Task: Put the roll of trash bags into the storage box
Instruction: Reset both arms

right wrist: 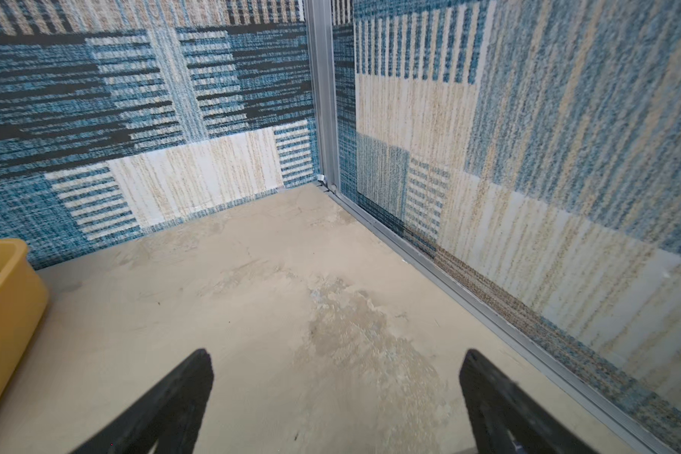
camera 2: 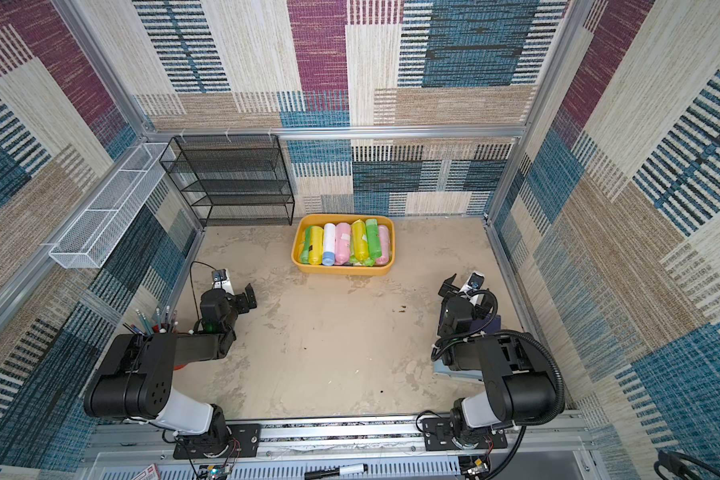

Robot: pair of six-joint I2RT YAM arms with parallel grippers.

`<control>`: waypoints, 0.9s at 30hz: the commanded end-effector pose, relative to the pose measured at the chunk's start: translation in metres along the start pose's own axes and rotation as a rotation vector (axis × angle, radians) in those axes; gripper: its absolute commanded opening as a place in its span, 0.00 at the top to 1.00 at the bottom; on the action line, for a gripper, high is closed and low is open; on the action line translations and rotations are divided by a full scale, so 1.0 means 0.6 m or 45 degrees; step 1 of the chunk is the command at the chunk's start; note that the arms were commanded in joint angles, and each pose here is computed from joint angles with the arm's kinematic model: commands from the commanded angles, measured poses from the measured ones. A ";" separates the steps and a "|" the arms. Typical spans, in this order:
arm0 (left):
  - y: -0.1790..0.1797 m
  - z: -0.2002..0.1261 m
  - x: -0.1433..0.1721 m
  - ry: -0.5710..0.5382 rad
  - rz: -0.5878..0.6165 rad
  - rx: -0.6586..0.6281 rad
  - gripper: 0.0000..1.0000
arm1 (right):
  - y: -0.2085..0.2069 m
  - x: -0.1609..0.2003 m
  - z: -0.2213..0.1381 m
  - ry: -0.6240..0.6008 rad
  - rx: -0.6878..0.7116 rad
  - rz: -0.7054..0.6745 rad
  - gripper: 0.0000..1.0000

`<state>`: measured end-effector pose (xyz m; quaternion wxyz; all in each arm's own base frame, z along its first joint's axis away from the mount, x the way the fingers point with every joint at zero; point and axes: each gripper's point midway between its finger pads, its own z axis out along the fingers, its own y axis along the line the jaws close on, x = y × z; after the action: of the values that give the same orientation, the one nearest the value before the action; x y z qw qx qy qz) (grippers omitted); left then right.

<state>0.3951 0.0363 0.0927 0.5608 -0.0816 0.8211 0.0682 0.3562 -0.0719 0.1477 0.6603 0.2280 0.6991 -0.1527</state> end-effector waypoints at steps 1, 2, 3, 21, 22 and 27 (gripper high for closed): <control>-0.004 0.000 -0.010 -0.030 0.015 0.017 0.02 | 0.013 -0.010 0.005 -0.018 -0.052 0.030 0.01; -0.004 0.000 -0.010 -0.032 0.012 0.018 0.02 | 0.017 -0.012 0.005 -0.026 -0.069 0.025 0.01; -0.004 0.000 -0.009 -0.030 0.014 0.017 0.01 | 0.023 -0.009 0.007 -0.014 -0.094 0.015 0.01; -0.022 0.002 -0.009 -0.020 0.048 0.093 0.01 | 0.096 0.000 -0.008 -0.017 -0.482 -0.092 0.01; -0.021 0.002 -0.009 -0.020 0.049 0.093 0.01 | 0.096 0.001 -0.009 -0.018 -0.489 -0.090 0.01; -0.022 0.001 -0.008 -0.017 0.049 0.094 0.01 | 0.090 0.008 -0.029 -0.056 -0.557 -0.072 0.01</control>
<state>0.3970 0.0241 0.0911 0.5606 -0.0568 0.8251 0.0418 0.3689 -0.0236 0.1320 0.6770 0.0715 0.7314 -0.0401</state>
